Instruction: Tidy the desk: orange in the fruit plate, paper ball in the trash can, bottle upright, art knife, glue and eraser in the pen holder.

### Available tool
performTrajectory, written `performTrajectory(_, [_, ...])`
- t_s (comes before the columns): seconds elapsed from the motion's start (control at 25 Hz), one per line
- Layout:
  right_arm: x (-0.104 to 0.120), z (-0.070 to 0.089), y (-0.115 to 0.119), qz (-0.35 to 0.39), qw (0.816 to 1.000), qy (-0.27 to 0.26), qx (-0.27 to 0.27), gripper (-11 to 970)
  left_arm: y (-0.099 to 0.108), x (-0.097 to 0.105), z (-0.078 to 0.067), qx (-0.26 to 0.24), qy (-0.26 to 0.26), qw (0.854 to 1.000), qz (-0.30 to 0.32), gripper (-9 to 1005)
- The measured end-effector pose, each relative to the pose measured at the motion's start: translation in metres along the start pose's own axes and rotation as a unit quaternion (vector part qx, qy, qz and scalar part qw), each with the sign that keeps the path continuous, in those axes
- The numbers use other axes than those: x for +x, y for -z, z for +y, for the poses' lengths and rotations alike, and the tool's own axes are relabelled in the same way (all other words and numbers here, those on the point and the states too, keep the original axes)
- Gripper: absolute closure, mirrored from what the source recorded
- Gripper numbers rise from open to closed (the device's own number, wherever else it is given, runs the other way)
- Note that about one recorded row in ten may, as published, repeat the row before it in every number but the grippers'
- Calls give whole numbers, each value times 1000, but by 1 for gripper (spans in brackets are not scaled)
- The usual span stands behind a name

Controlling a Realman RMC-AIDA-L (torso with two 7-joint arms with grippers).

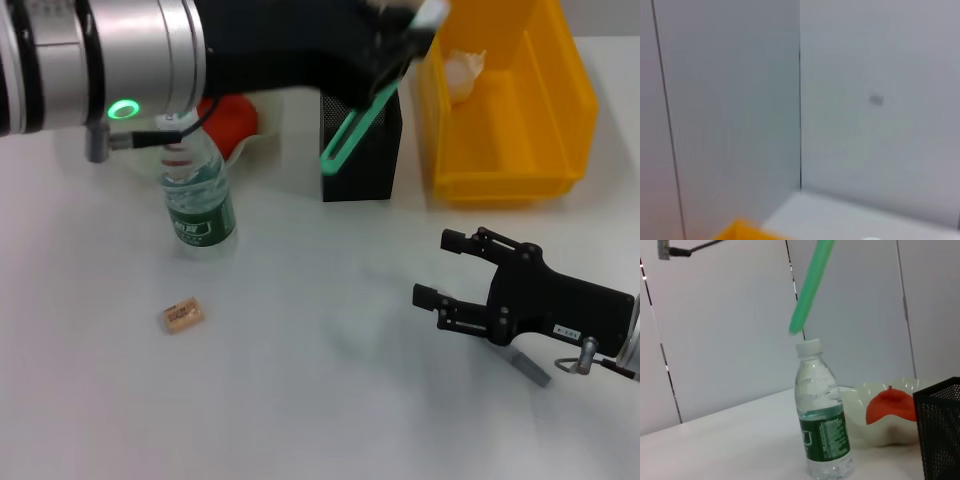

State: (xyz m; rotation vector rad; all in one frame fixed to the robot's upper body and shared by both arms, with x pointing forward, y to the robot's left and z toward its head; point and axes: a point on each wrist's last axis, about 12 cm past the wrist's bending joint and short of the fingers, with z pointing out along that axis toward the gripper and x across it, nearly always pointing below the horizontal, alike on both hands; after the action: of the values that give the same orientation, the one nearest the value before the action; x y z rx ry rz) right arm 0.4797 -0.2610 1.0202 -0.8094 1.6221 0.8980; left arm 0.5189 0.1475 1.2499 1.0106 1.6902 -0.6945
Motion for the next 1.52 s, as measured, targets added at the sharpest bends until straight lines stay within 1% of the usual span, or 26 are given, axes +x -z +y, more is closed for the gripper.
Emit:
performTrajectory(0.04, [0,0,0,0,1000,-1,-1,126,0,1,1,2,-3,1000,-19,814])
performTrajectory(0.08, [0,1,-1,-1,1000,-2,-1,126,0,1,1,2,-3,1000,-19,814])
performTrajectory(0.12, [0,1,-1,-1,1000,-3,-1,126,-4,9,6,11,2,998,-64,814])
performTrajectory(0.2, [1,2,-2,-2,1000,-5,-2,126,-8,15,9,17,3,996,-85,813])
performTrajectory(0.36, [2,3,-2,-2,1000,-8,-3,127,-25,30,20,25,25,989,-141,812])
performTrajectory(0.56, [3,5,-3,-4,1000,-14,-5,127,-47,45,37,22,38,984,-174,811])
performTrajectory(0.6, [4,6,-3,-4,1000,-16,-6,127,-55,51,43,17,38,982,-185,811])
performTrajectory(0.76, [4,7,-2,-5,1000,-18,-6,127,-61,59,48,8,36,979,-198,810])
performTrajectory(0.8, [5,8,-2,-5,1000,-20,-6,127,-64,63,50,1,35,978,-206,810])
performTrajectory(0.84, [5,8,-2,-5,1000,-20,-6,127,-69,73,52,-16,29,975,-222,809])
performTrajectory(0.96, [5,8,-3,-5,1000,-21,-7,127,-72,80,52,-28,24,973,-227,809])
performTrajectory(1.0, [5,8,-3,-6,1000,-22,-7,127,-75,86,52,-42,14,971,-233,808])
performTrajectory(1.08, [6,9,-4,-6,1000,-25,-8,127,-79,91,50,-51,-1,971,-232,808])
performTrajectory(1.16, [6,10,-5,-7,1000,-26,-9,127,-84,98,48,-65,-28,971,-229,807])
performTrajectory(1.28, [6,10,-5,-7,1000,-27,-9,127,-85,102,47,-80,-46,969,-228,807])
performTrajectory(1.32, [6,10,-5,-7,1000,-27,-9,127,-85,102,47,-80,-46,969,-228,807])
performTrajectory(1.36, [6,10,-5,-7,1000,-28,-9,127,-88,106,48,-91,-50,968,-227,806])
performTrajectory(1.52, [6,10,-5,-7,1000,-28,-10,126,-91,111,51,-99,-46,970,-216,805])
